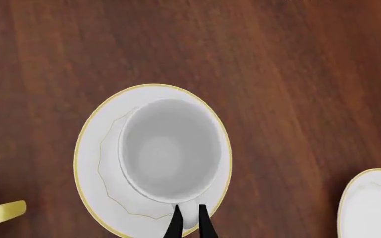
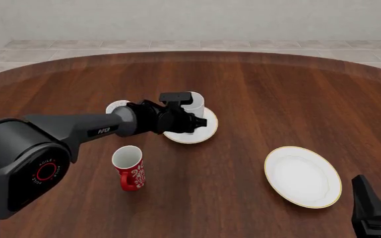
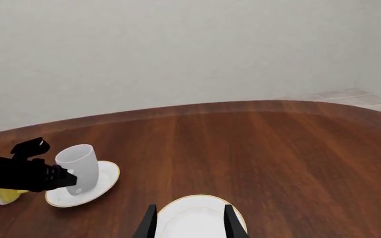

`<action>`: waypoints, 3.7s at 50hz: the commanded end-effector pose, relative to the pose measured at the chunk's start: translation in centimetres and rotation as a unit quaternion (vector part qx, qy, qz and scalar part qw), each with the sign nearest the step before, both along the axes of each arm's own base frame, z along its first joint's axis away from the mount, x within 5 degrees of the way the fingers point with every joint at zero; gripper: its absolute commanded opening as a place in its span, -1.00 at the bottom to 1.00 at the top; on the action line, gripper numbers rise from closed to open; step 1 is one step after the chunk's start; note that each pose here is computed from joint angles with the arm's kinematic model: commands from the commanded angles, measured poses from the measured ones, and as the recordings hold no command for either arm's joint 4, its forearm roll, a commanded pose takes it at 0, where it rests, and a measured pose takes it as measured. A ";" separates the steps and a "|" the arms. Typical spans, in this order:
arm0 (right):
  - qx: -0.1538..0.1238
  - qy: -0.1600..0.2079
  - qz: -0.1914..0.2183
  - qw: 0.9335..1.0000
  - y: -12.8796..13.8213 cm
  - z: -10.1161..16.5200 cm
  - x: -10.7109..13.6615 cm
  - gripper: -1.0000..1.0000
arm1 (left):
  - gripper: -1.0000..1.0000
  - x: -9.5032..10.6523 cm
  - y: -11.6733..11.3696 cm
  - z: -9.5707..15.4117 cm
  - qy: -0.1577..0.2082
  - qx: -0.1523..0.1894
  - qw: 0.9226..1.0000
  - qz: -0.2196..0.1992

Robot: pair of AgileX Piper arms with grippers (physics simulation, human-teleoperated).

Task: Put the white mug on the left plate.

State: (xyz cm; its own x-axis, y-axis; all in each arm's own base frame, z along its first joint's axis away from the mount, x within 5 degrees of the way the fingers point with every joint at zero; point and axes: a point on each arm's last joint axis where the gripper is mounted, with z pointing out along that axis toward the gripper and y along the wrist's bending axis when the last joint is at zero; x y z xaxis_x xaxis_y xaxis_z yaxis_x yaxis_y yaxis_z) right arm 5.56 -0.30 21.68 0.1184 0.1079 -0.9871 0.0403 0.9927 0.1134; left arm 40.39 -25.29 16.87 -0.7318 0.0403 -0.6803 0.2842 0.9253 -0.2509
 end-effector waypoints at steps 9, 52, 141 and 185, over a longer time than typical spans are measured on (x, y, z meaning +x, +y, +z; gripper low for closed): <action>0.001 0.000 0.000 1.000 0.0 0.0 0.0 1.00 | -1.00 -0.3 -0.2 -2.5 0.041 -0.004 0.999 0.016; 0.005 -0.002 -0.001 1.000 0.0 0.0 0.0 1.00 | 1.00 -1.0 -0.6 -3.5 0.053 0.001 0.999 0.011; 0.004 -0.003 0.000 1.000 0.0 0.0 0.0 1.00 | 1.00 -3.0 0.6 1.6 0.016 0.001 1.000 -0.010; 0.004 -0.006 -0.002 1.000 0.0 0.1 0.0 1.00 | 1.00 -4.7 1.9 6.4 -0.035 -0.001 0.999 -0.032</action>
State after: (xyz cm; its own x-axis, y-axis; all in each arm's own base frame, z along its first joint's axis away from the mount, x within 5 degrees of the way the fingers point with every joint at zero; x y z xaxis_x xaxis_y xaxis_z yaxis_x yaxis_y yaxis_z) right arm 5.55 -0.32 21.76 0.1297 0.1154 -0.9848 0.0421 0.9917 0.1217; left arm 36.22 -23.98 21.61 -0.7120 0.0755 -0.6981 0.3358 0.9098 -0.2441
